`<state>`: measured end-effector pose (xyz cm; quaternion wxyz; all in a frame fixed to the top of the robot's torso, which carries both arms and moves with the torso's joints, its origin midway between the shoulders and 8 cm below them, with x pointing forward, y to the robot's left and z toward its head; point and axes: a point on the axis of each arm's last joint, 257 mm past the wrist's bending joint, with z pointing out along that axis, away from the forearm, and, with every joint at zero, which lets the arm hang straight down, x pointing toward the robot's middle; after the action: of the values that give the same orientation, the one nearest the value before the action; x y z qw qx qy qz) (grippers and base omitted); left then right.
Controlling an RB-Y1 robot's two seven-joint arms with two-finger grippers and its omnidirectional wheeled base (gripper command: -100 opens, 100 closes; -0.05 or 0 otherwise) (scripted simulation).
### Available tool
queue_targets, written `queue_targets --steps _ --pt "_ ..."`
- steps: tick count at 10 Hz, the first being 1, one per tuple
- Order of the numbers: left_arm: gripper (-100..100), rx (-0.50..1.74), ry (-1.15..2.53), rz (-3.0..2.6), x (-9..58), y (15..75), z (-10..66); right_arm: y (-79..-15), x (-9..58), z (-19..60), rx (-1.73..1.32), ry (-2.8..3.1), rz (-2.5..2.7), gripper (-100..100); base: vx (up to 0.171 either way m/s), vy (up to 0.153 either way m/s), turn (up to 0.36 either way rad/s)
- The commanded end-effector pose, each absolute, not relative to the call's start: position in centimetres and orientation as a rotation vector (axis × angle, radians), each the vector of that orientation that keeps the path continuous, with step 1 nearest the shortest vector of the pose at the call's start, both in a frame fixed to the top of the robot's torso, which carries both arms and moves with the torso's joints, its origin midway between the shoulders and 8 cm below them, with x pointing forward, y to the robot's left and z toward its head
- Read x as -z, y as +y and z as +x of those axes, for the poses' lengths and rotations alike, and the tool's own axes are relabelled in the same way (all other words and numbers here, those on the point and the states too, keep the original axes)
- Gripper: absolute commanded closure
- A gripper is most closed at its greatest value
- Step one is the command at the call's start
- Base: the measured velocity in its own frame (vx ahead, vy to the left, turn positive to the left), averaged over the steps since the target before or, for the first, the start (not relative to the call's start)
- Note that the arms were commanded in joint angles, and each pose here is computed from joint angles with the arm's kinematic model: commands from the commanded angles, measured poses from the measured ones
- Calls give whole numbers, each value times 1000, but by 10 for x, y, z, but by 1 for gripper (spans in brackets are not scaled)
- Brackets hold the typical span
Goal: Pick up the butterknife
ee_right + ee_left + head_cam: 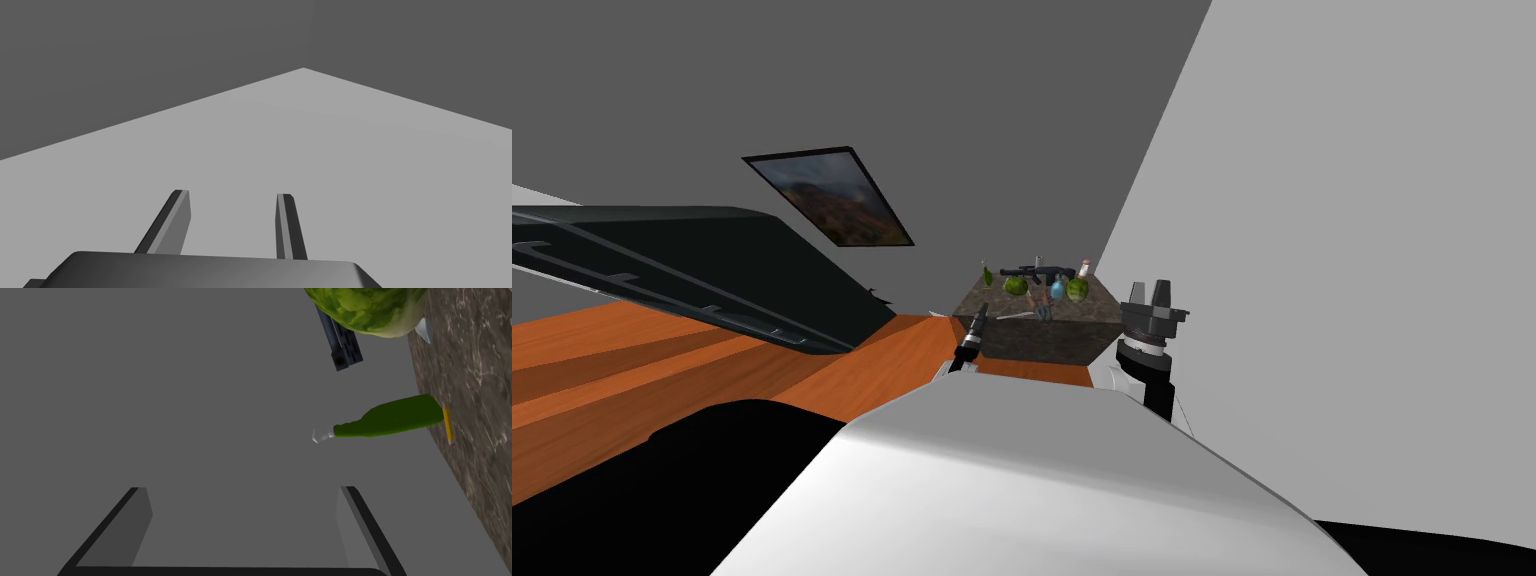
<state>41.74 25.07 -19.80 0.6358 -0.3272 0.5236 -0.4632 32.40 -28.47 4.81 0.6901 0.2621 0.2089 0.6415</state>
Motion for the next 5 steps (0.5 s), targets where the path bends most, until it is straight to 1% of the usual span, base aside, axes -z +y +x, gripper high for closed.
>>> queue_targets --steps 1,5 --pt "-100 1057 1225 -776 218 250 418 -285 -48 324 -1434 467 586 0 -23 23 -31" --pt "-100 1064 1258 -823 247 249 419 -285 -48 324 -1434 467 586 0 -8 4 -18"
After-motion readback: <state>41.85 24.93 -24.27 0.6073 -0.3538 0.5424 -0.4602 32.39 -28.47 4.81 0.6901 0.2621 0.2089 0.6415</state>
